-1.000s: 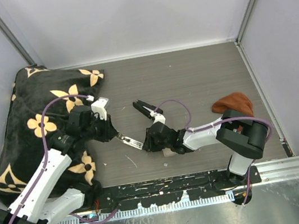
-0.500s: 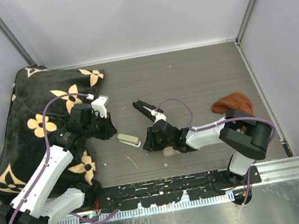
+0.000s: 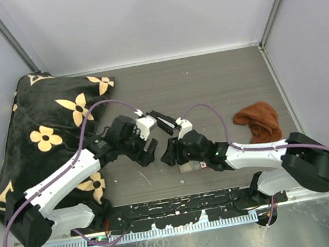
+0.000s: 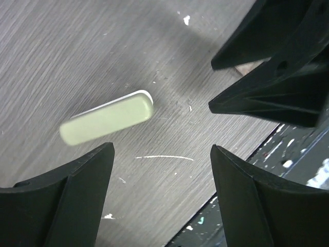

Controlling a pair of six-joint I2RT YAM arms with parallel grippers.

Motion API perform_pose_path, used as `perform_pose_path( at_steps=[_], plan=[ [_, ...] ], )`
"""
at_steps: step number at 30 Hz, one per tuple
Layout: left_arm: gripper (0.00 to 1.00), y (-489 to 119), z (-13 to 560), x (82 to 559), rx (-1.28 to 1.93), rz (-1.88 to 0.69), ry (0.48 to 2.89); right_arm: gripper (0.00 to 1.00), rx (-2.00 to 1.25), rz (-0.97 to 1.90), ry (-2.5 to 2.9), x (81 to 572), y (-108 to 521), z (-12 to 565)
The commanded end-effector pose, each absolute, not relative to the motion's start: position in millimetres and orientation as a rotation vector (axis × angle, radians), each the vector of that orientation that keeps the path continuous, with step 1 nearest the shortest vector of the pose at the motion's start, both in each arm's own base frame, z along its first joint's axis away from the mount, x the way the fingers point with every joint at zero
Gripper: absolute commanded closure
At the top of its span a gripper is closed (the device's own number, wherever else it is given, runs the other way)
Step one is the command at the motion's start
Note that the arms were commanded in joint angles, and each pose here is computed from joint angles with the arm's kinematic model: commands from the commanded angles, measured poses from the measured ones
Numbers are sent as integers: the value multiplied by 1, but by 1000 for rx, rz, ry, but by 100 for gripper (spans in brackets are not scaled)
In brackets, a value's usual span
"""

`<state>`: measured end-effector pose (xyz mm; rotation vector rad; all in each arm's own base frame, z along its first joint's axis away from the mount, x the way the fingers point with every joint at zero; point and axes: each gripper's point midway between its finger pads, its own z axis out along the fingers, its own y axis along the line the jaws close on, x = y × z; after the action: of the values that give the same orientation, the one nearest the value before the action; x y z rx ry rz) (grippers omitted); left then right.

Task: Load the staples into the stapler
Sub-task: Open the stapler at the center of the board.

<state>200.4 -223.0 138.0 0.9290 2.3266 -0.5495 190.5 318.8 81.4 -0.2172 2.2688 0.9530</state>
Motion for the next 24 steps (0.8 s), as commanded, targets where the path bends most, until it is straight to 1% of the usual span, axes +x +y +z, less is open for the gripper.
perform_pose_path(
  at_steps=[1, 4, 6, 9, 12, 19, 22, 24],
  plan=[
    [22, -235, 141, 221, 1119, -397, 2159, 45, -238, 978, 2153, 198, 301, 107],
    [19, -238, 135, 232, 1204, -349, 2064, 44, -214, 1014, 2123, 201, 285, 112],
    [16, -240, 130, 238, 1285, -315, 1974, 44, -208, 1032, 2105, 202, 276, 116],
    [7, -237, 117, 243, 1364, -282, 1887, 43, -212, 1074, 2073, 201, 268, 124],
    [4, -237, 108, 244, 1421, -317, 1846, 43, -225, 1114, 2048, 197, 266, 132],
    [5, -239, 82, 248, 1539, -309, 1853, 43, -239, 1187, 2018, 189, 266, 141],
    [7, -242, 74, 246, 1586, -326, 1877, 43, -232, 1200, 2024, 187, 266, 139],
    [11, -242, 69, 246, 1606, -326, 1896, 43, -220, 1205, 2023, 187, 265, 139]
  ],
)
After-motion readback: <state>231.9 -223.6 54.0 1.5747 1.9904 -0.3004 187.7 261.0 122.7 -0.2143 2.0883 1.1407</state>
